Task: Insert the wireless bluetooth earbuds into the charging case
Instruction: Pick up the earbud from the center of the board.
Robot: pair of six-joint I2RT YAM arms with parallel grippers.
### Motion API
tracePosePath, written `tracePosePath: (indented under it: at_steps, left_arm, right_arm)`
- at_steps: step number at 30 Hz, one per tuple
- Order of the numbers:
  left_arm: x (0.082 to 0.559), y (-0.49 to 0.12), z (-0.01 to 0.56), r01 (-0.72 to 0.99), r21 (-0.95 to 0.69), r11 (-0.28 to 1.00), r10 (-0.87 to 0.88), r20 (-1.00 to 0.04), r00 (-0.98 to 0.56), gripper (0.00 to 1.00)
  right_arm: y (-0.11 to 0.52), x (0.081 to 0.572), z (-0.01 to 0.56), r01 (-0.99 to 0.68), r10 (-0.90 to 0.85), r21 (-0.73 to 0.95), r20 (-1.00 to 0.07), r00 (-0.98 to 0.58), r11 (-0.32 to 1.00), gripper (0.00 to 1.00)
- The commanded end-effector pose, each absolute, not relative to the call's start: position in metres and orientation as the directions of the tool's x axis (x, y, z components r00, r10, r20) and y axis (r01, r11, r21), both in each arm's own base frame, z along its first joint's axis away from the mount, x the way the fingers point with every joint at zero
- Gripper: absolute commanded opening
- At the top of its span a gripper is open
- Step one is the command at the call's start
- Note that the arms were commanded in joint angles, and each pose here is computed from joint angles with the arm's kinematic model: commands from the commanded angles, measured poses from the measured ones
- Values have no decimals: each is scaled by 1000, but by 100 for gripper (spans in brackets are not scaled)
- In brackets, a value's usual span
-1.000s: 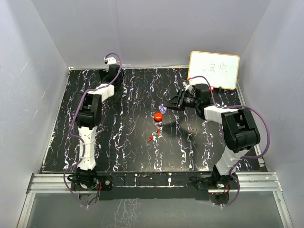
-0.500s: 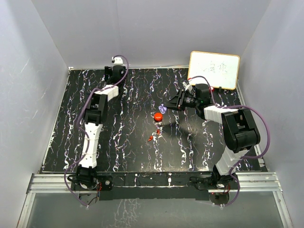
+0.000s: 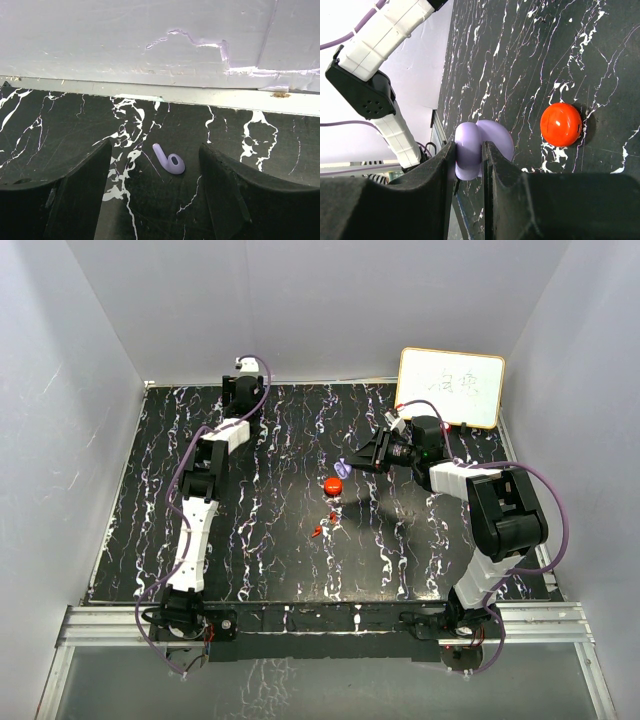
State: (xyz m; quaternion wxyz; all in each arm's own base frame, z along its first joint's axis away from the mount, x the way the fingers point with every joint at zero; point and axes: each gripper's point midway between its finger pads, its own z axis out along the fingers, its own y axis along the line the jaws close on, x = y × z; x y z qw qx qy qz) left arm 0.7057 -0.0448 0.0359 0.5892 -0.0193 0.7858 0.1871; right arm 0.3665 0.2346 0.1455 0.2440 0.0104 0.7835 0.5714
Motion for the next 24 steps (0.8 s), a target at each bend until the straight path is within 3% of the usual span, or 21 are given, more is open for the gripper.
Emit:
tracePosePath:
  at_steps: [1,24]
  left_arm:
    - [709,-38,28,-245,254,936,170,-933,-317,67]
    - [713,-26,7,-244,241,939,157,-935,-320,42]
  right_arm:
    - [235,373,171,-343,302,881,-441,-845,325,0]
    - [232,373,169,-333,307,882,-436,-846,334,0]
